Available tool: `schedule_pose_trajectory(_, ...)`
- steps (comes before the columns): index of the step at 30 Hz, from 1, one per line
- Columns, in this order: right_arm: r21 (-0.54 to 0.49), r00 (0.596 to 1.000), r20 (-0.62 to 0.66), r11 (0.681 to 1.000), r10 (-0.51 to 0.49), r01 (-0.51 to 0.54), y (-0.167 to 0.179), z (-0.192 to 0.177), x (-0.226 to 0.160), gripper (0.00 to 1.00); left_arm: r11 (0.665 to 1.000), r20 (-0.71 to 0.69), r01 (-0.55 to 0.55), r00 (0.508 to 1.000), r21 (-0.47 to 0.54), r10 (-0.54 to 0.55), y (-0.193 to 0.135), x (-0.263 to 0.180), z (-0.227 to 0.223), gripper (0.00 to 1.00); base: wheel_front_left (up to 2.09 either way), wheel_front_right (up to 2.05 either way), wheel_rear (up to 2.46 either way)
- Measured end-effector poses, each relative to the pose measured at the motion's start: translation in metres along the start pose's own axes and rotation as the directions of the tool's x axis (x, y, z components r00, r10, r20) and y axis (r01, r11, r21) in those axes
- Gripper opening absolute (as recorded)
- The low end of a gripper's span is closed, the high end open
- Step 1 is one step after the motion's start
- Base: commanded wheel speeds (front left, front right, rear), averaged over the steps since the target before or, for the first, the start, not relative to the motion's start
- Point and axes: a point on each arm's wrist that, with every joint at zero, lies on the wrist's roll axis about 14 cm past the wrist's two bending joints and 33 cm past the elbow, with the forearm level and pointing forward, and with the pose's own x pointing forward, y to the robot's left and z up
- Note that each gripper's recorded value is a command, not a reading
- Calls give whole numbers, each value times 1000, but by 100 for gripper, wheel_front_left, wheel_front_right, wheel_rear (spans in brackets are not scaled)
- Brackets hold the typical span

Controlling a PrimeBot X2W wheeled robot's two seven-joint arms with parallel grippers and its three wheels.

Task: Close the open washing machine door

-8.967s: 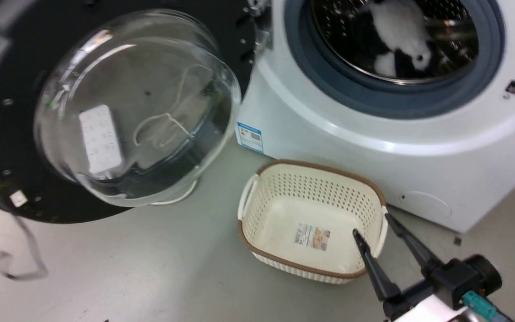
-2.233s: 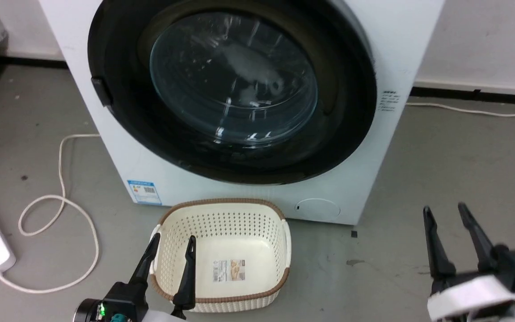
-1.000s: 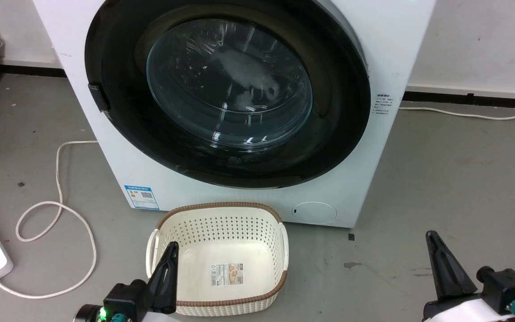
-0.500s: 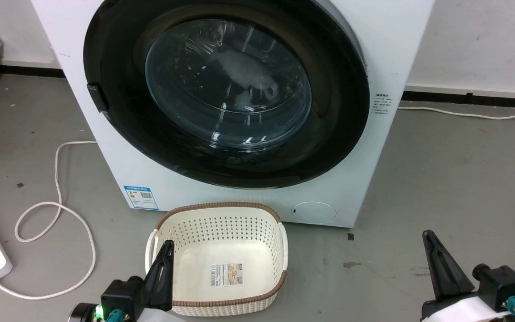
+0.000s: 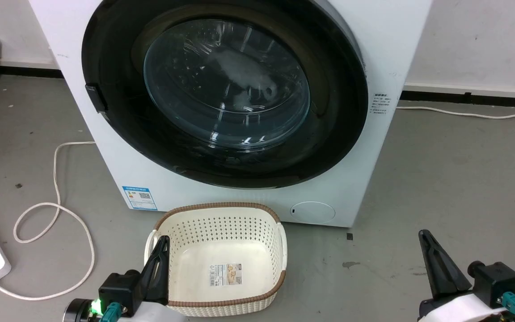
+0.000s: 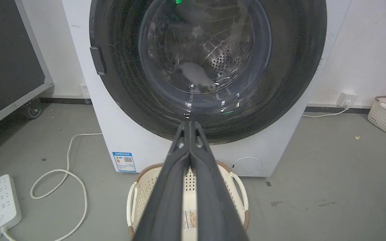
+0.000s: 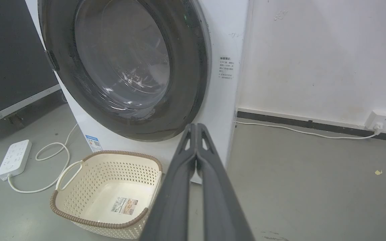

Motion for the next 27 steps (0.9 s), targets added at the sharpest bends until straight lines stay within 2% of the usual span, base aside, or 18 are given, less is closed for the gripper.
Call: schedule_pose_trajectory(27,-22,999,-34,1000,11,-12,3,1,2,0,999,-31,-27,999,38,28,8,3,1,0,0,0,0)
